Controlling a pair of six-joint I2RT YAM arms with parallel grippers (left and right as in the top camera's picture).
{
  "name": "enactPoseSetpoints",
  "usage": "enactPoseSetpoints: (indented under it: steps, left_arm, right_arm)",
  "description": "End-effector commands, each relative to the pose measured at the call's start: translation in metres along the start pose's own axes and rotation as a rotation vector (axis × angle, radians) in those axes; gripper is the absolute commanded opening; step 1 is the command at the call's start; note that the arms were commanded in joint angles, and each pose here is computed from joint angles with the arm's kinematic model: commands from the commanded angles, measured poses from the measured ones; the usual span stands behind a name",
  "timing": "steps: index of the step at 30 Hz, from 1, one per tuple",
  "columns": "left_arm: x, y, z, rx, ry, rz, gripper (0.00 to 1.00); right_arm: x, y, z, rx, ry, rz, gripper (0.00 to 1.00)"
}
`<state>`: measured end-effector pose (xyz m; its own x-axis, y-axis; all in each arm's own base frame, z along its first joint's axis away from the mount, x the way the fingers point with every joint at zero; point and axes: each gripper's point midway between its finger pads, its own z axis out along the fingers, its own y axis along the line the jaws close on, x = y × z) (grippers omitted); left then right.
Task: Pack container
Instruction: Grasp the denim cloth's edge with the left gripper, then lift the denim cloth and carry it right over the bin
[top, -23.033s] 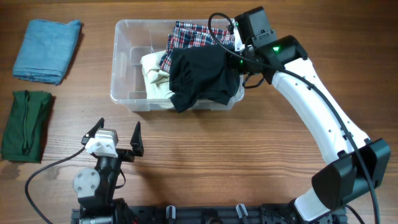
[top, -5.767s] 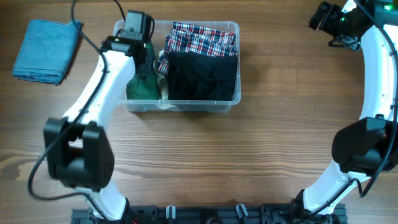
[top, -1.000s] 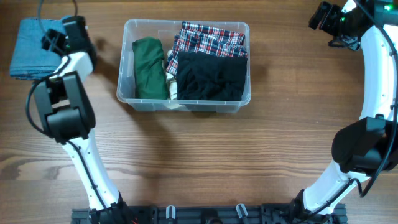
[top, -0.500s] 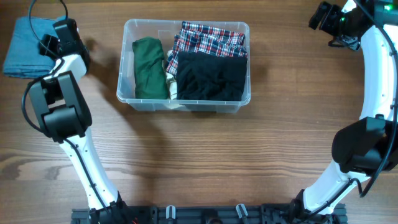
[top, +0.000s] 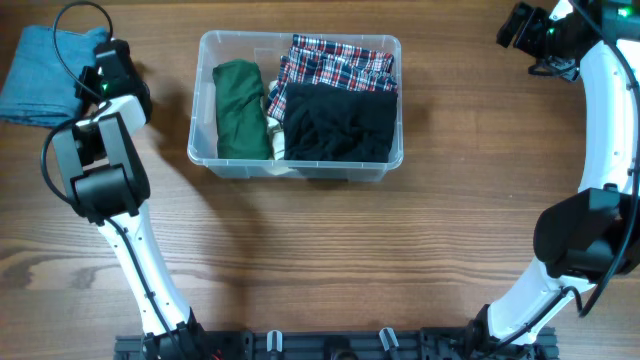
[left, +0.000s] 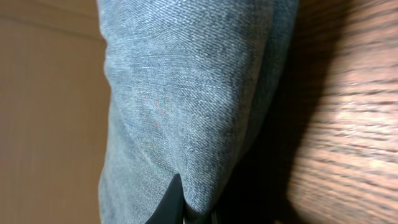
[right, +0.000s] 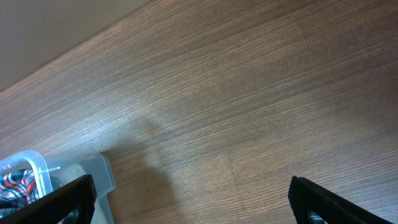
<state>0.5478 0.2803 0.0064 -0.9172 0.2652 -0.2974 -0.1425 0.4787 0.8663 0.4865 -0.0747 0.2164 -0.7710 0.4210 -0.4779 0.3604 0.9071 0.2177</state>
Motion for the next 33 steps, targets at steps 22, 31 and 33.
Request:
enactPoseSetpoints:
  steps: [22, 31, 33]
  left_arm:
    - [-0.049, 0.078, -0.095, -0.225, -0.044, -0.262, 0.04]
    - [-0.076, 0.118, -0.146, -0.269, -0.110, -0.350, 0.04]
    - [-0.079, 0.124, -0.153, -0.270, -0.118, -0.357, 0.04]
  right_arm:
    - [0.001, 0.000, 0.003, 0.009, 0.004, 0.010, 1.00]
    - [0.001, 0.000, 0.003, 0.009, 0.004, 0.010, 1.00]
    - [0.001, 0.000, 0.003, 0.009, 0.004, 0.011, 1.00]
